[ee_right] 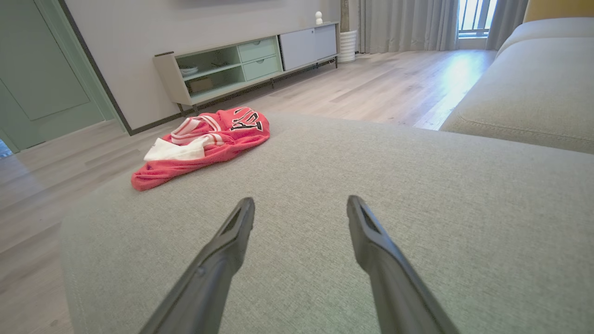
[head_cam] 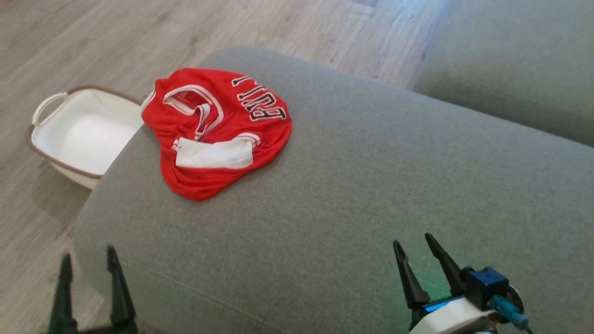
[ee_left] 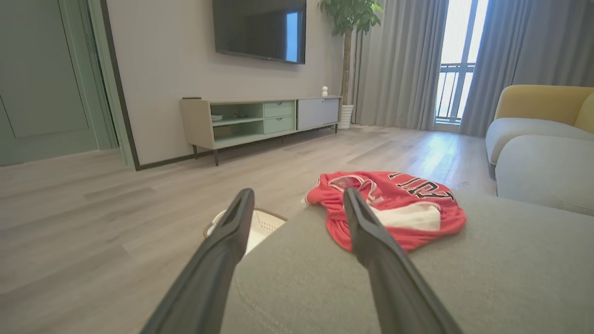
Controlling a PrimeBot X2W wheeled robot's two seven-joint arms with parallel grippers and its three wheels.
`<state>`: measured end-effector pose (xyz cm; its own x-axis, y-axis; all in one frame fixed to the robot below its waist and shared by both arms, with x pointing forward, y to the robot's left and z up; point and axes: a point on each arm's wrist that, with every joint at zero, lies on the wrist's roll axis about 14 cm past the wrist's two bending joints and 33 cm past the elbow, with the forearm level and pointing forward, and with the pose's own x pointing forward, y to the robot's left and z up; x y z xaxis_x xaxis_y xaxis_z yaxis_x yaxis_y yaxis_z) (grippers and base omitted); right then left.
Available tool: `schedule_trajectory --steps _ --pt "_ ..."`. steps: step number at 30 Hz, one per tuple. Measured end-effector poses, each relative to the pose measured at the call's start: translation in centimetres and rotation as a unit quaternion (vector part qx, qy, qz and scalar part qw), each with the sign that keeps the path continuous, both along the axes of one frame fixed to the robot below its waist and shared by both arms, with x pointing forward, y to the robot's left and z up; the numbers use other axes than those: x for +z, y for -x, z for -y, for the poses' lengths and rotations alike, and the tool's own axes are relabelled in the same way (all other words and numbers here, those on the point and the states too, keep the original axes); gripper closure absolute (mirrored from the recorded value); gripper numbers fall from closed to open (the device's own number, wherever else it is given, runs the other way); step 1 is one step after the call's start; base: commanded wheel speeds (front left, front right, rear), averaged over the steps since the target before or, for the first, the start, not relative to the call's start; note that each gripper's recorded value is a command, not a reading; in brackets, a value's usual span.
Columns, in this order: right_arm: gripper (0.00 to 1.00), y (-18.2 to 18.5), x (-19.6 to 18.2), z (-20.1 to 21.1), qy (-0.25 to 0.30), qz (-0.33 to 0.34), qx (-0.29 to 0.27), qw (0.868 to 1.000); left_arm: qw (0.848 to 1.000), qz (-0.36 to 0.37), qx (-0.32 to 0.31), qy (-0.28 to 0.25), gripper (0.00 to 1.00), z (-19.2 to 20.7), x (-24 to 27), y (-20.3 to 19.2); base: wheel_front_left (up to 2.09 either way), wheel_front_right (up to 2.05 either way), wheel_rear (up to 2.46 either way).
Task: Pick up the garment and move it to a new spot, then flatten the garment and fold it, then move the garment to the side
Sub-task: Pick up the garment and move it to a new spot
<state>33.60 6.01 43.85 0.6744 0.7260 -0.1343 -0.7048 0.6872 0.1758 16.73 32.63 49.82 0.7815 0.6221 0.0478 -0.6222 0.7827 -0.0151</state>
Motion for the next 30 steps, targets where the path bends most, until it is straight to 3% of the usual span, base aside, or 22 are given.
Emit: schedule_trajectory --steps 4,9,14,19,22,25,30 --pt "0.0 -0.8 -1.5 0.2 0.014 -0.009 0.002 1.0 0.998 0.025 -0.014 -0.051 0.0 -1.8 3.6 -2.9 0.0 0.0 0.0" --pt "0.0 -4.2 -2.8 0.6 0.038 0.007 0.008 0.999 0.988 0.066 -0.048 -0.134 0.0 -4.5 9.9 -9.4 0.0 0.0 0.0" --pt "0.0 -8.2 -4.5 1.5 0.054 0.021 0.002 0.998 0.986 0.03 -0.084 -0.14 0.0 -7.3 10.6 -16.4 0.0 0.0 0.0" --pt "0.0 -10.4 -6.4 1.7 0.067 0.027 0.012 0.997 0.989 -0.024 -0.121 -0.076 0.0 -8.2 8.6 -24.1 0.0 0.0 0.0" --pt "0.0 -11.8 -6.6 2.0 0.065 0.033 0.008 0.997 0.986 -0.098 -0.133 -0.01 0.0 -8.1 4.8 -27.4 0.0 0.0 0.0" --pt "0.0 -13.0 -6.4 2.5 0.061 0.04 -0.003 0.997 0.966 -0.188 -0.166 0.061 0.0 -5.8 -0.5 -29.0 0.0 0.0 0.0" --pt "0.0 -13.5 -6.1 3.3 0.062 0.045 -0.016 0.997 0.923 -0.297 -0.185 0.159 0.0 -3.4 -7.6 -28.0 0.0 0.0 0.0"
